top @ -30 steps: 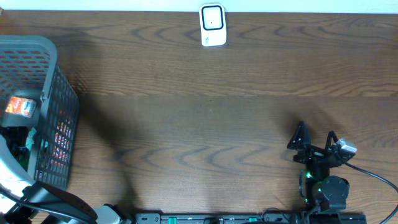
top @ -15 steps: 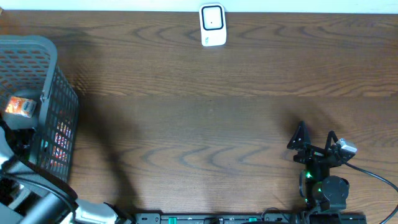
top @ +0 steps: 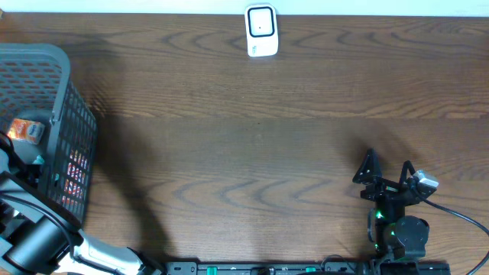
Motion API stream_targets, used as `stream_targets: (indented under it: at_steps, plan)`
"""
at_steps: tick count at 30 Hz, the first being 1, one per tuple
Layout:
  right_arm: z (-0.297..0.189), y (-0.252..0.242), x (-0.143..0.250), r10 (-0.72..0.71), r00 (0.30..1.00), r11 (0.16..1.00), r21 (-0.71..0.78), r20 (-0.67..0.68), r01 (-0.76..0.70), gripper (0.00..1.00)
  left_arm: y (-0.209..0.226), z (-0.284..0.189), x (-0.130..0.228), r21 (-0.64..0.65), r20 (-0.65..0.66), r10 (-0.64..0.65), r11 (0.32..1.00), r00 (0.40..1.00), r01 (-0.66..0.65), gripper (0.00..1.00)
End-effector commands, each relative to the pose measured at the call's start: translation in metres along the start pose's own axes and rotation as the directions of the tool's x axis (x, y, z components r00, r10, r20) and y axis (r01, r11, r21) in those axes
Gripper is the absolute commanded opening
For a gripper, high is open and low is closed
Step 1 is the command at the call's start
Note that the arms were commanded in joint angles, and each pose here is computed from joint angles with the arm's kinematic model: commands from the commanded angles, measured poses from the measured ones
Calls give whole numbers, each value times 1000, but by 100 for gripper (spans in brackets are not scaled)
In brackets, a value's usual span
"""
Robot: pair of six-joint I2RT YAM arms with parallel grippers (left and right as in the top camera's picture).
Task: Scan the item barcode
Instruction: 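Grasp the green-lidded jar with the left gripper and place it mid-table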
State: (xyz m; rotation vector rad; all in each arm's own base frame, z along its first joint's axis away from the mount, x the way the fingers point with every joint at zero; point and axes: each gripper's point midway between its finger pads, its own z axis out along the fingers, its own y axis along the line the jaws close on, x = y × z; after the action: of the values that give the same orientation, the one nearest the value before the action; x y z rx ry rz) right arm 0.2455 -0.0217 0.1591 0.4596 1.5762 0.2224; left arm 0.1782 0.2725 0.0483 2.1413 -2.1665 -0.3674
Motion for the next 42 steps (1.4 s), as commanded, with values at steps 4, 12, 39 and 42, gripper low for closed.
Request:
stream_targets:
  at_steps: [4,12,39,42]
  plan:
    - [0,0,1,-4,1000,1000,-1,-3,4,99,6,0,0,-24,-3,14,1000,1000,-14,70]
    - [0,0,1,-4,1000,1000,-1,-3,4,99,8,-60,-18,55,72,-16,998,997,12,64]
    - [0,0,1,-4,1000,1000,-1,-4,4,99,-72,-360,298,675,464,514,323,722,-664,65]
    - [0,0,1,-4,1000,1000,0,-4,4,99,-84,-328,334,594,440,556,409,705,-693,65]
